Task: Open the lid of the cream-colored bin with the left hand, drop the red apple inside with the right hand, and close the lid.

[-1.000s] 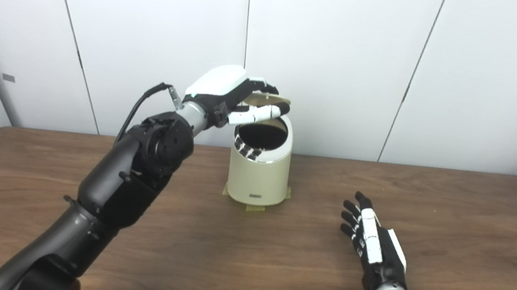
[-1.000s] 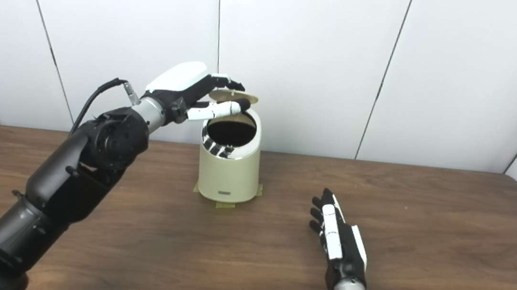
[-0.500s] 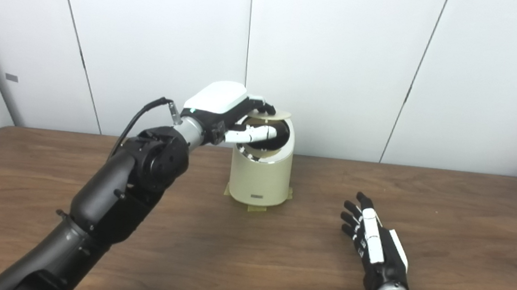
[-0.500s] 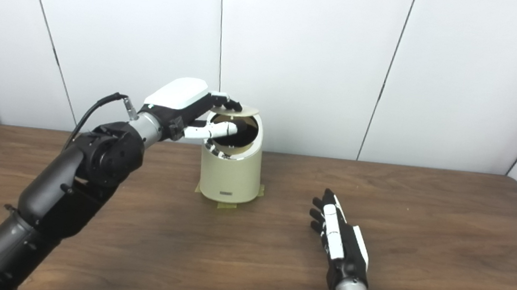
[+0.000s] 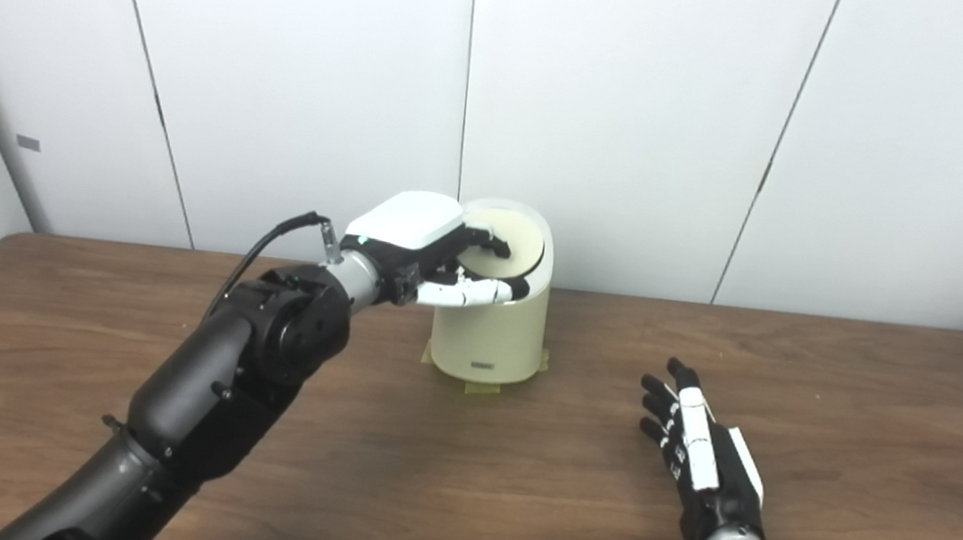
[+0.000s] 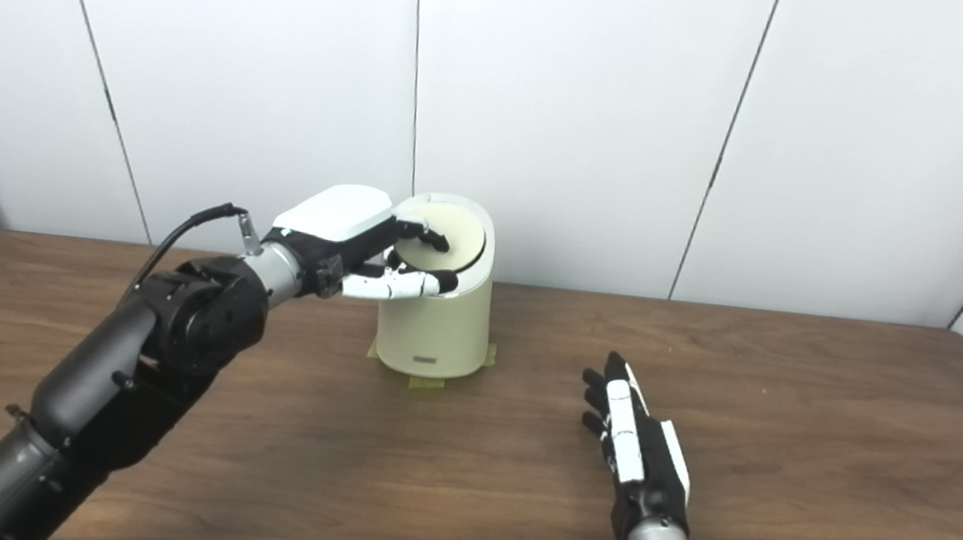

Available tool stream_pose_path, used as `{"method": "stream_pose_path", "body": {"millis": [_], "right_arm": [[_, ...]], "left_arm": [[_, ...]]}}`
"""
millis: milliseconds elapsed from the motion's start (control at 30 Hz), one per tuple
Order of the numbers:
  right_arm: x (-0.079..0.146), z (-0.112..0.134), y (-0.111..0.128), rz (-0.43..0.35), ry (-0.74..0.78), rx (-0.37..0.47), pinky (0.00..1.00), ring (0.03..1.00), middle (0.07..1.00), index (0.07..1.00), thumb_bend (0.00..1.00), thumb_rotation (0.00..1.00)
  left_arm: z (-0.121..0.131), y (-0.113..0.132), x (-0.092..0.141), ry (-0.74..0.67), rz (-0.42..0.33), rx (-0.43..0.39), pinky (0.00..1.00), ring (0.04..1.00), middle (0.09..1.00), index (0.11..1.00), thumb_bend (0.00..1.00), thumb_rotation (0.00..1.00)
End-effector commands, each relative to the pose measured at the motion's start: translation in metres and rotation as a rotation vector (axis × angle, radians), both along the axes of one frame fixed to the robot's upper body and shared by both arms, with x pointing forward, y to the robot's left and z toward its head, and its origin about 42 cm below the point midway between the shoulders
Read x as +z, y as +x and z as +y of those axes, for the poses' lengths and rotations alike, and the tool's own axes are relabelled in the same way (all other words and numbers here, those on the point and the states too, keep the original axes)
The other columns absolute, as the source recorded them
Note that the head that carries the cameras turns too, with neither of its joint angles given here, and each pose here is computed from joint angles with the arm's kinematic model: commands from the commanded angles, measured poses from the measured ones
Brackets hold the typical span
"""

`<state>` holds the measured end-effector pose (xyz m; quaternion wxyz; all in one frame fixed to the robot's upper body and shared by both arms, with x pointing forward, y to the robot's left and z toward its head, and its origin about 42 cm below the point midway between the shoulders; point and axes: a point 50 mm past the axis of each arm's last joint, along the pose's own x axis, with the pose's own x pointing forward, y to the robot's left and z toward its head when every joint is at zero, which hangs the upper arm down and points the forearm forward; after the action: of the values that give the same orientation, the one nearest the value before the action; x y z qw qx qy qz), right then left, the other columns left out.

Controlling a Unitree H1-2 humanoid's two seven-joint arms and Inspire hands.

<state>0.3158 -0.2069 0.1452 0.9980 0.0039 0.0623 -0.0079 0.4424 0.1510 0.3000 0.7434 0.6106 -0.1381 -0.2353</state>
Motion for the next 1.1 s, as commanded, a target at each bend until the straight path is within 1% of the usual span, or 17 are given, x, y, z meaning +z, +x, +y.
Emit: {"method": "stream_pose_path", "body": {"millis": [0,100,167,367,433,533,633,800,967,1000,1067], "right_arm": [[0.017,0.004,0.009,-0.061,-0.005,0.03,0.93,0.968,0.895,0.968,0.57,0.98],[0.017,0.005,0.009,-0.062,-0.011,0.036,0.95,0.969,0.9,0.974,0.59,1.0],[0.017,0.006,0.01,-0.061,-0.001,0.034,0.95,0.97,0.902,0.977,0.59,1.0],[0.018,0.007,0.01,-0.064,-0.001,0.038,0.95,0.972,0.903,0.987,0.57,1.0],[0.018,0.008,0.01,-0.066,0.001,0.041,0.95,0.975,0.906,0.988,0.57,1.0],[0.02,0.008,0.01,-0.067,-0.01,0.041,0.94,0.971,0.906,0.984,0.57,1.0],[0.019,0.008,0.011,-0.068,-0.02,0.04,0.93,0.968,0.911,0.987,0.56,1.0],[0.019,0.008,0.012,-0.076,-0.006,0.04,0.94,0.971,0.91,0.984,0.56,1.0],[0.018,0.008,0.013,-0.073,0.0,0.039,0.94,0.961,0.906,0.983,0.56,1.0],[0.018,0.009,0.014,-0.071,0.001,0.038,0.94,0.96,0.905,0.983,0.56,1.0],[0.017,0.009,0.015,-0.069,0.002,0.039,0.93,0.956,0.904,0.981,0.56,1.0]], "left_arm": [[0.0,0.001,0.014,0.034,-0.041,-0.022,0.88,0.901,0.867,0.837,0.57,1.0],[-0.004,0.003,0.008,0.072,-0.024,-0.034,0.95,0.909,0.874,0.851,0.58,1.0],[-0.006,0.004,0.005,0.098,-0.005,-0.038,0.97,0.919,0.886,0.86,0.59,1.0],[-0.009,0.003,-0.003,0.203,0.048,-0.048,1.0,0.947,0.918,0.903,0.6,1.0],[-0.01,0.003,-0.005,0.239,0.051,-0.053,1.0,0.946,0.914,0.91,0.62,1.0],[-0.012,0.002,-0.01,0.294,0.044,-0.068,1.0,0.94,0.903,0.907,0.57,1.0],[-0.015,0.0,-0.014,0.326,0.039,-0.079,1.0,0.929,0.888,0.894,0.59,1.0],[-0.015,-0.003,-0.012,0.327,0.029,-0.083,1.0,0.932,0.888,0.889,0.6,1.0],[-0.011,-0.007,-0.003,0.297,-0.004,-0.095,1.0,0.925,0.894,0.88,0.57,1.0],[-0.01,-0.009,0.0,0.286,-0.011,-0.094,1.0,0.925,0.894,0.88,0.57,1.0],[-0.003,-0.012,0.007,0.193,-0.038,-0.085,0.99,0.913,0.884,0.873,0.58,1.0]]}}
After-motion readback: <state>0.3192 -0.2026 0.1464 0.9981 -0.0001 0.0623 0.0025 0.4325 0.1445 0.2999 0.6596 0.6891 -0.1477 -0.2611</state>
